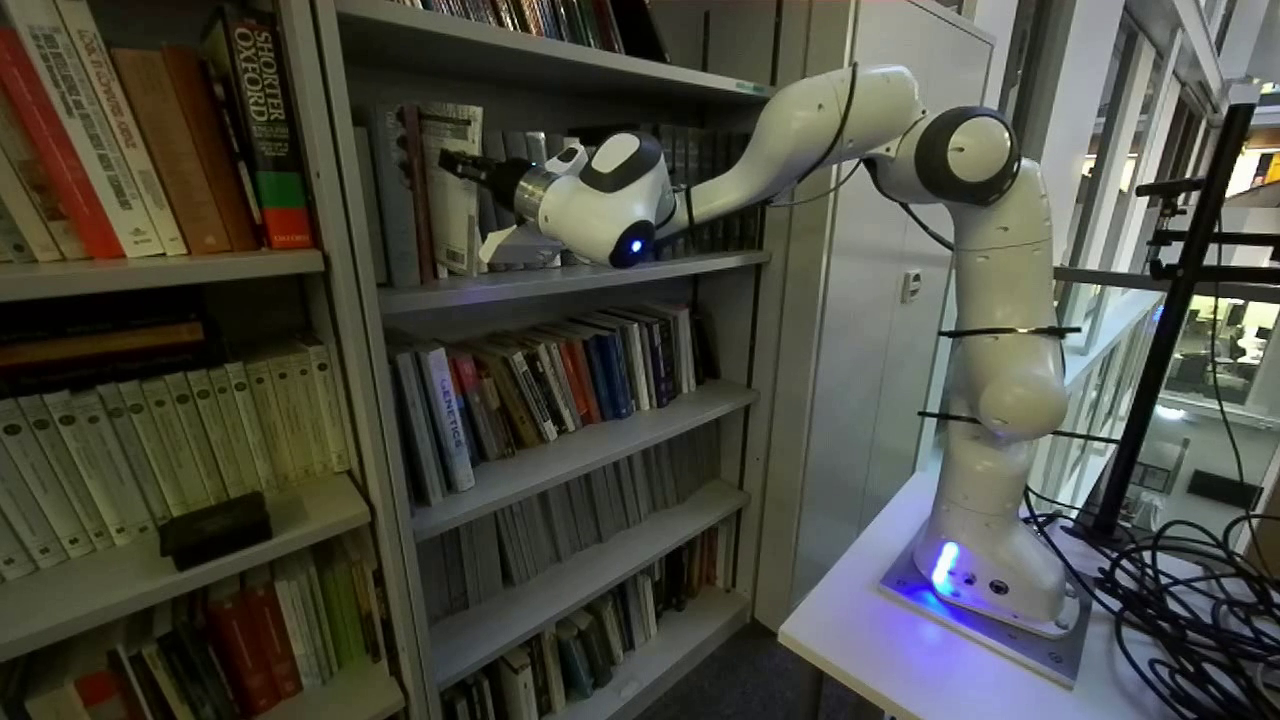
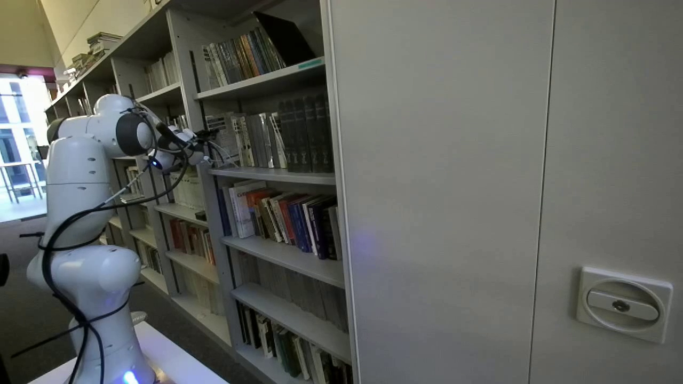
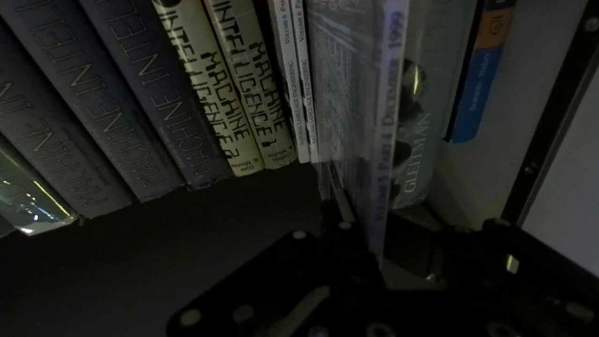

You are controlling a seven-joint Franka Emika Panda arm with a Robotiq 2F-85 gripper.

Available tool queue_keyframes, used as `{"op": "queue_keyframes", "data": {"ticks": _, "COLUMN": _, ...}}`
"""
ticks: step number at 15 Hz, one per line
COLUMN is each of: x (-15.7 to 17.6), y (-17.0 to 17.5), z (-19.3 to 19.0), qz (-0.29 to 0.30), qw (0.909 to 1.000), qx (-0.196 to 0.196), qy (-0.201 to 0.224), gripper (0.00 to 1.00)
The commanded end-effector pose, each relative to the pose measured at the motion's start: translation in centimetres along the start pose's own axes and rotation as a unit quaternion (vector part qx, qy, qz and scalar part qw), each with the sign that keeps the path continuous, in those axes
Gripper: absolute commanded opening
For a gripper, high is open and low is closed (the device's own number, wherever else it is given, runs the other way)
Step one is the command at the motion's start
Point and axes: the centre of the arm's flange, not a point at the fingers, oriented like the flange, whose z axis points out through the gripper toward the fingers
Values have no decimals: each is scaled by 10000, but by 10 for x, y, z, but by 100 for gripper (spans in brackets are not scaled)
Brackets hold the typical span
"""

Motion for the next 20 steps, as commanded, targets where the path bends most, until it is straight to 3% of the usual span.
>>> {"op": "queue_keyframes", "data": {"ticks": 1, "x": 11, "y": 11, "z": 24, "qz": 67, "qw": 9998, "qx": 104, "qy": 153, "gripper": 2}}
{"op": "queue_keyframes", "data": {"ticks": 20, "x": 11, "y": 27, "z": 51, "qz": 60, "qw": 9993, "qx": -367, "qy": -43, "gripper": 2}}
